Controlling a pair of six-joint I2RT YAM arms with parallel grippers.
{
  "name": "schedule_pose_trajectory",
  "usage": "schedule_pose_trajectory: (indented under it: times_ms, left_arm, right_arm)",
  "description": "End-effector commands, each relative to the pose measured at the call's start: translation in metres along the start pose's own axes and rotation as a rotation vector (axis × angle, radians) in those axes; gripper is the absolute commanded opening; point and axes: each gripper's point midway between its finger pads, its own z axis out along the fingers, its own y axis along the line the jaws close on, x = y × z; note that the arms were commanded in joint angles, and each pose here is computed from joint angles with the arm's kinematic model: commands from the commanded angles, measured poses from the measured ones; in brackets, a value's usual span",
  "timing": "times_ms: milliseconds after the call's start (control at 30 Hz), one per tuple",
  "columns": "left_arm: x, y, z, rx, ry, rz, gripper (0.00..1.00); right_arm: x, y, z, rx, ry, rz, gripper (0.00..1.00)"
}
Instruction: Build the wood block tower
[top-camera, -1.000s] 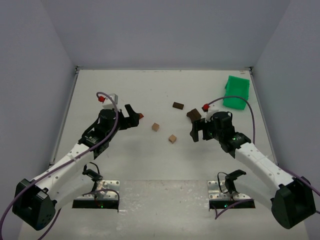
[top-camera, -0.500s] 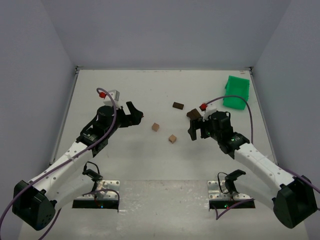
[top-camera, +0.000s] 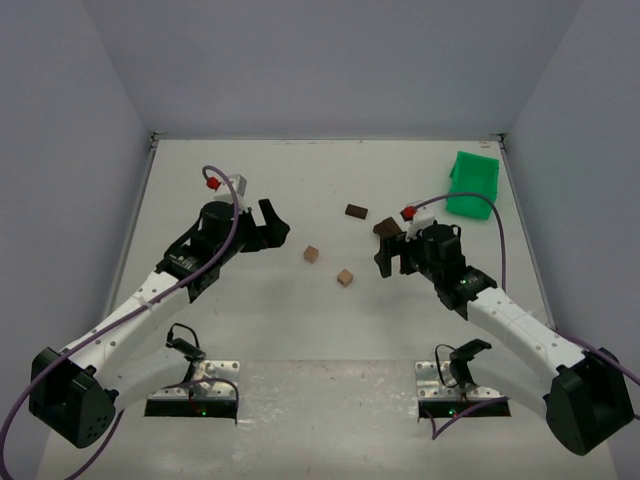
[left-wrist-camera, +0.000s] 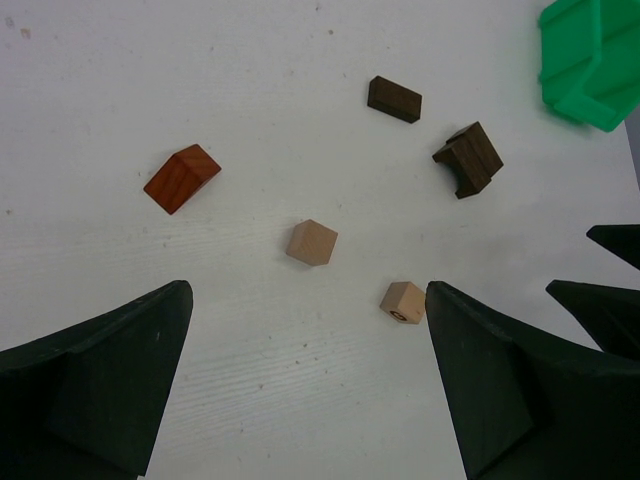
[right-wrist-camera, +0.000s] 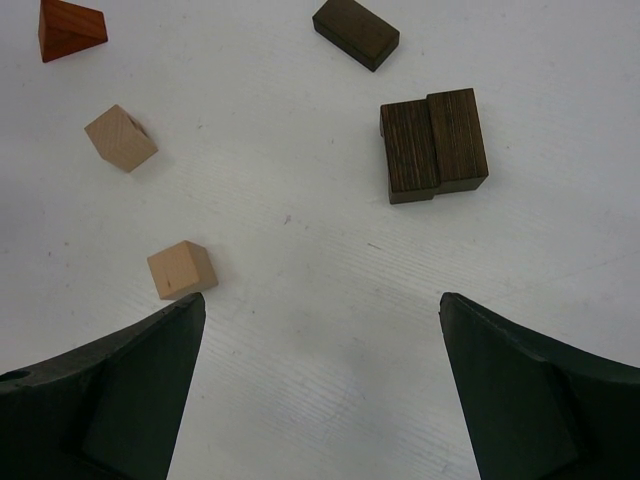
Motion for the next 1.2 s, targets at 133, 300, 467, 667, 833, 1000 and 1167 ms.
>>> schedule_pose_trajectory:
  times_ms: [133, 300, 467, 667, 833, 1000, 1167]
  left_arm:
    - [-0.021, -0.015, -0.007, 0.048, -0.047, -0.012, 1.00]
    - [-0.022, -0.016, -0.009, 0.050, -0.049, -0.010, 1.00]
    - [-0.023, -0.017, -0.012, 0.057, -0.056, -0.008, 1.00]
    - [-0.024, -0.018, -0.015, 0.061, -0.060, -0.006, 1.00]
    - [-0.018, -0.012, -0.013, 0.046, -0.056, -0.013, 1.00]
    - [-0.014, -0.003, -0.007, 0.030, -0.093, -0.004, 1.00]
    - [-0.006, 0.009, 0.001, -0.007, -0.088, 0.021, 1.00]
  right_arm:
    - [-0.012, 0.007, 0.003, -0.028, -0.048, 0.000, 0.99]
    - [-0.013, 0.010, 0.003, -0.048, -0.051, -0.011, 0.99]
    - [-0.011, 0.015, 0.005, -0.069, -0.037, -0.034, 0.99]
    - [-0.010, 0.023, 0.006, -0.110, -0.027, -0.053, 0.99]
    - [-0.005, 0.037, 0.010, -0.185, 0.008, -0.087, 0.99]
    - [0.008, 0.072, 0.017, -0.287, 0.101, -0.213, 0.99]
    - [0.018, 0.097, 0.032, -0.346, 0.187, -0.281, 0.99]
